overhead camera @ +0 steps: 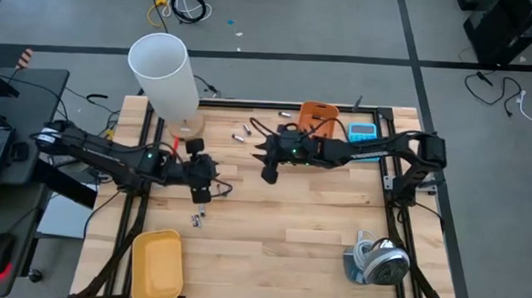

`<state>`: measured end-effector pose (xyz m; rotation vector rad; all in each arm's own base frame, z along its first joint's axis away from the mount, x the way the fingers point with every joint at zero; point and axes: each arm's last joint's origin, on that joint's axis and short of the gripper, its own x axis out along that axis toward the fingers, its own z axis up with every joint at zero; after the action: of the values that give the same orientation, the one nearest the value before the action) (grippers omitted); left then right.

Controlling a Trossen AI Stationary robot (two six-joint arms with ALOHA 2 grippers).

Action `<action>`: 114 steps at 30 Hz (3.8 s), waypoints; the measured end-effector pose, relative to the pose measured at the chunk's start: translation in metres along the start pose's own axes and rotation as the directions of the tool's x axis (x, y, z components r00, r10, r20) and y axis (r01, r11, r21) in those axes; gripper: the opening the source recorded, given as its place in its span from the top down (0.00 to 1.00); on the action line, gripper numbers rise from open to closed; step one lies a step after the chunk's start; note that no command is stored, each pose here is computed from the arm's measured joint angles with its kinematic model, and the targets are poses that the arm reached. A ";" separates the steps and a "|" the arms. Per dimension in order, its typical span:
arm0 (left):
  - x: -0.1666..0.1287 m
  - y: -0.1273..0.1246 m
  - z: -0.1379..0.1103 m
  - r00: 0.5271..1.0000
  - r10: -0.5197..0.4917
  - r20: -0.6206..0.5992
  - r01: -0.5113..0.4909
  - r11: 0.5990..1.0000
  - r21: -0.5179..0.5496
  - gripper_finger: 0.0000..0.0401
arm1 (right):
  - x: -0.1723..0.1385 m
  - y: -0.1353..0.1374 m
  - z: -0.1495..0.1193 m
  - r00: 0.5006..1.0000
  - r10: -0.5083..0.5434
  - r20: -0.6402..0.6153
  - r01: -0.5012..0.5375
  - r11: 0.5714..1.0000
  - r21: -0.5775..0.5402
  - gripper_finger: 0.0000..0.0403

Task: Sort batteries
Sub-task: Put the silver battery into the yellow bin

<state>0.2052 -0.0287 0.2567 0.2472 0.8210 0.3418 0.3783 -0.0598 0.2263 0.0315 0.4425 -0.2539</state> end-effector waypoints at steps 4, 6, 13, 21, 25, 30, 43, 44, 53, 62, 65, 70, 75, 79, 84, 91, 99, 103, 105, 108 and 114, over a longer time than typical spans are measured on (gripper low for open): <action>-0.005 -0.008 0.000 1.000 0.000 0.019 0.000 1.000 0.031 0.65 | 0.015 -0.002 0.011 0.992 -0.095 0.086 0.094 0.995 0.022 0.68; -0.007 -0.009 -0.001 0.999 0.017 0.030 -0.018 0.999 0.035 0.65 | 0.021 -0.005 0.017 0.984 -0.165 0.072 0.166 0.986 0.003 0.68; -0.013 -0.008 -0.005 0.995 0.095 0.023 -0.094 0.995 -0.025 0.65 | 0.029 -0.025 0.047 0.932 -0.362 0.022 0.362 0.932 0.001 0.68; -0.015 -0.009 -0.013 0.992 0.125 -0.024 -0.127 0.984 -0.122 0.65 | 0.028 -0.066 0.047 0.943 -0.319 -0.098 0.333 0.918 0.215 0.68; -0.017 -0.011 -0.013 0.992 0.125 -0.014 -0.126 0.986 -0.112 0.65 | 0.034 -0.068 0.040 0.944 -0.306 -0.121 0.316 0.946 0.073 0.68; -0.017 -0.012 -0.012 0.992 0.128 -0.003 -0.128 0.985 -0.115 0.65 | 0.037 -0.065 0.040 0.947 -0.299 -0.114 0.305 0.952 0.032 0.68; -0.017 -0.011 -0.012 0.990 0.141 -0.005 -0.140 0.981 -0.137 0.65 | 0.034 -0.079 0.039 0.955 -0.233 -0.181 0.278 0.918 0.281 0.69; -0.017 -0.011 -0.012 0.989 0.147 -0.003 -0.146 0.980 -0.137 0.65 | 0.034 -0.080 0.039 0.956 -0.235 -0.174 0.278 0.916 0.289 0.69; -0.017 -0.009 -0.012 0.973 0.231 0.015 -0.227 0.965 -0.135 0.65 | 0.067 -0.092 0.016 0.973 -0.174 -0.153 0.216 0.923 0.320 0.69; -0.017 -0.009 -0.012 0.973 0.232 0.011 -0.229 0.965 -0.129 0.65 | 0.111 -0.098 0.008 0.952 -0.126 -0.279 0.212 0.928 0.306 0.69; -0.017 -0.009 -0.013 0.972 0.233 0.003 -0.231 0.964 -0.132 0.65 | 0.114 -0.099 0.029 0.938 -0.151 -0.313 0.239 0.934 0.267 0.69; -0.018 -0.008 -0.016 0.971 0.238 -0.018 -0.238 0.960 -0.144 0.65 | 0.117 -0.102 0.038 0.900 -0.135 -0.414 0.262 0.928 0.266 0.69; -0.018 -0.009 -0.018 0.971 0.238 -0.026 -0.239 0.959 -0.153 0.65 | 0.122 -0.106 0.037 0.898 -0.024 -0.439 0.196 0.915 0.352 0.69; -0.019 -0.009 -0.018 0.971 0.235 -0.029 -0.237 0.958 -0.163 0.65 | 0.135 -0.105 0.015 0.867 -0.001 -0.498 0.221 0.898 0.382 0.69; -0.020 -0.010 -0.019 0.974 0.226 -0.033 -0.228 0.959 -0.166 0.65 | 0.134 -0.106 0.016 0.870 0.013 -0.493 0.240 0.862 0.447 0.70; -0.020 -0.011 -0.019 0.975 0.222 -0.033 -0.224 0.960 -0.165 0.65 | 0.134 -0.113 0.016 0.875 0.036 -0.482 0.242 0.831 0.501 0.70; -0.020 -0.013 -0.023 0.985 0.156 -0.076 -0.169 0.963 -0.212 0.65 | 0.142 -0.089 0.022 0.906 0.082 -0.416 0.115 0.897 0.426 0.70; -0.021 -0.017 -0.025 0.992 0.068 -0.109 -0.091 0.970 -0.225 0.65 | 0.142 -0.059 0.021 0.886 0.167 -0.434 -0.091 0.978 0.189 0.70; -0.023 -0.020 -0.026 0.993 0.029 -0.112 -0.054 0.974 -0.220 0.65 | 0.141 -0.037 0.020 0.865 0.210 -0.456 -0.205 0.977 0.063 0.70; -0.027 -0.025 -0.027 0.994 0.009 -0.108 -0.031 0.977 -0.213 0.65 | 0.138 -0.003 0.015 0.827 0.248 -0.504 -0.348 0.931 -0.113 0.70; -0.034 -0.030 -0.034 0.993 0.025 -0.117 -0.051 0.974 -0.220 0.65 | 0.136 0.047 0.018 0.840 0.279 -0.465 -0.465 0.812 -0.352 0.70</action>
<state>0.1645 -0.0667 0.2466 0.0342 0.8833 0.4839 0.5161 -0.0475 0.1836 -0.2937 0.8807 0.2716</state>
